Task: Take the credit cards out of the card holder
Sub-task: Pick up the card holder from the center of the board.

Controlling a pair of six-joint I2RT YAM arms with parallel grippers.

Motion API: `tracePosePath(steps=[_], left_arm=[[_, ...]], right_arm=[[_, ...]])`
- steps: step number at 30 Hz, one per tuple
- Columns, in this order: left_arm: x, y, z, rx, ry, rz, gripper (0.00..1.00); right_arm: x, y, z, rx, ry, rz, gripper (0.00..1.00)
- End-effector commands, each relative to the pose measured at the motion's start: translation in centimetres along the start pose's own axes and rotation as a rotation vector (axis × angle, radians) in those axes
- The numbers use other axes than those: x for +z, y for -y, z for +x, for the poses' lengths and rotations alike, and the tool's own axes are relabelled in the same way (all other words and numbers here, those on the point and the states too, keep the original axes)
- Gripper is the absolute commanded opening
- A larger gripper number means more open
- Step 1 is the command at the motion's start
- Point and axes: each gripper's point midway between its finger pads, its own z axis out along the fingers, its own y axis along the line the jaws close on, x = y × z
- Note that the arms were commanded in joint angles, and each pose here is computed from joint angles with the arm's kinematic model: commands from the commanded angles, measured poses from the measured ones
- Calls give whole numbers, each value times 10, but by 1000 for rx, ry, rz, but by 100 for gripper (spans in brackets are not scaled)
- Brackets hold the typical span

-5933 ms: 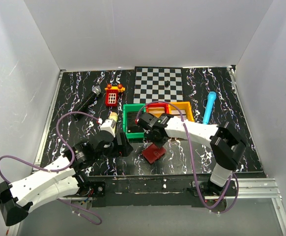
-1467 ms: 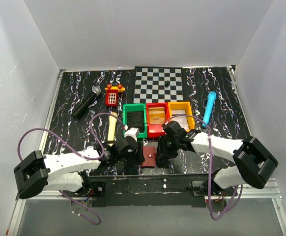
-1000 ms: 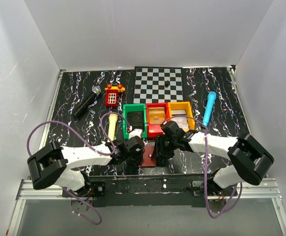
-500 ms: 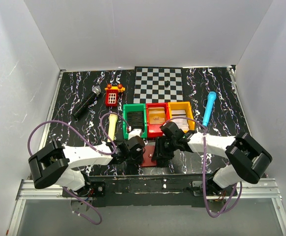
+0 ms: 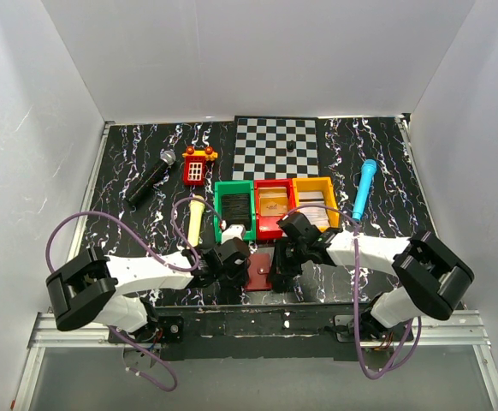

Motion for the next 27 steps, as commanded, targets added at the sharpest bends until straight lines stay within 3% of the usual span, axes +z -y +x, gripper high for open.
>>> tracePosePath(steps=[1,4,7,13,17,21,24,27], left_arm=[[-2,-20,11,17,-13,-54,23],[-8,-16,5,11,13,-30,30],[-22,-11,-8,-8,67,-2,49],[-58,1,-42,-65,240,107,73],[-78,11,-61,-84,374,226,79],[-111,34,-81,-110,538,468,85],[-130,41,-87,-154,615,599,96],[-151,55,-86,-89,656,726,98]], right_arm=[[-2,-1,2,-14,11,-8,2],[-6,-4,2,-26,16,-15,1],[-14,-3,2,-45,33,-10,1],[-50,-9,3,-119,102,-22,1],[-75,-17,7,-172,123,-38,1],[-99,-39,8,-236,150,-119,1],[-121,-59,8,-293,174,-184,1],[-147,-84,12,-370,173,-269,1]])
